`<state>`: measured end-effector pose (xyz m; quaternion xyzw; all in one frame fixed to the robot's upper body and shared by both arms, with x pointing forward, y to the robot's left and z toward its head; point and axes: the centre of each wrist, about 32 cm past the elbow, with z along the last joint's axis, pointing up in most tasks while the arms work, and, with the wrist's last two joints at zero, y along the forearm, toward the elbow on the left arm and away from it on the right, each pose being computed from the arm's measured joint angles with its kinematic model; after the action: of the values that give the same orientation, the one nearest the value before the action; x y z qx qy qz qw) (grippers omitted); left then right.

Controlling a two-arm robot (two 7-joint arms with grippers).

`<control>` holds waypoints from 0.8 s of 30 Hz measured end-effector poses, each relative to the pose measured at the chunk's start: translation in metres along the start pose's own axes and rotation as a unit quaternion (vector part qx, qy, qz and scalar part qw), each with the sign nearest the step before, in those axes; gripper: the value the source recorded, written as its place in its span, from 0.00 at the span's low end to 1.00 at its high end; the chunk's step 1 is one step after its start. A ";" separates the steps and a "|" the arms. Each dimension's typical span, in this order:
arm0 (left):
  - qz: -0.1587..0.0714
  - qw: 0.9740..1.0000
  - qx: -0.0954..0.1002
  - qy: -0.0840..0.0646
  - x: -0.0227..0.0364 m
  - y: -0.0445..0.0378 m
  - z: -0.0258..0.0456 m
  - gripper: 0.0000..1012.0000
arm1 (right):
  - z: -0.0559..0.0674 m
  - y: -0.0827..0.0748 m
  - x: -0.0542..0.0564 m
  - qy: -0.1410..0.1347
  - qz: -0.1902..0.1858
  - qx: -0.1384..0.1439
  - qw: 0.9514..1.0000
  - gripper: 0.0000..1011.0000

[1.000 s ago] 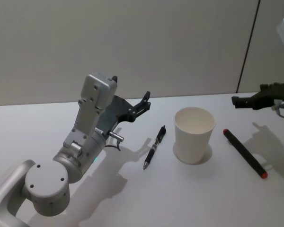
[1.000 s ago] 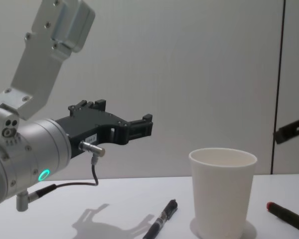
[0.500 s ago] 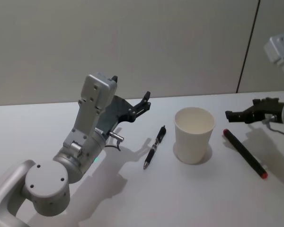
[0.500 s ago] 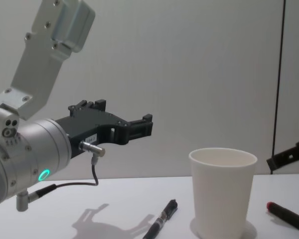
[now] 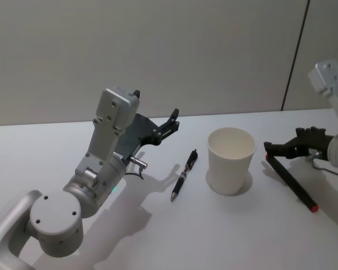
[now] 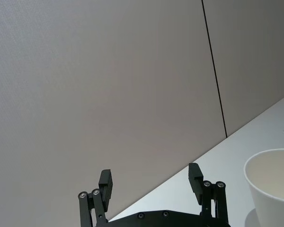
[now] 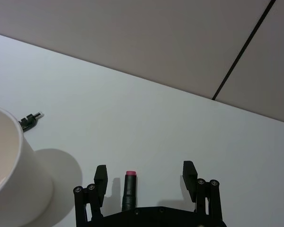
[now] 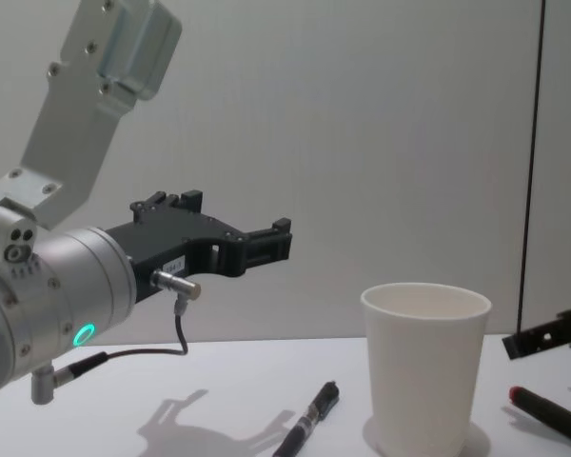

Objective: Place the pen into the pen holder.

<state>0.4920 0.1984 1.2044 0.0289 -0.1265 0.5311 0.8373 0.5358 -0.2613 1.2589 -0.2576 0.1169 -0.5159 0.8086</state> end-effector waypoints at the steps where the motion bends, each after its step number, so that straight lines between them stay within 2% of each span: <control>1: 0.000 1.000 0.000 0.000 0.0000 0.0000 0.0000 0.99 | -0.002 0.001 -0.001 -0.001 0.000 0.001 1.000 0.99; 14: 0.000 1.000 0.000 0.000 0.0000 0.0000 0.0000 0.99 | -0.023 0.007 -0.006 -0.006 0.001 -0.008 1.000 0.99; 24: 0.000 1.000 0.000 0.000 0.0000 0.0000 0.0000 0.99 | -0.034 0.009 -0.009 -0.009 0.002 -0.014 1.000 0.99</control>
<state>0.4920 0.1984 1.2044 0.0289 -0.1265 0.5310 0.8374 0.5234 -0.2597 1.2245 -0.2729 0.1174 -0.5102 0.8071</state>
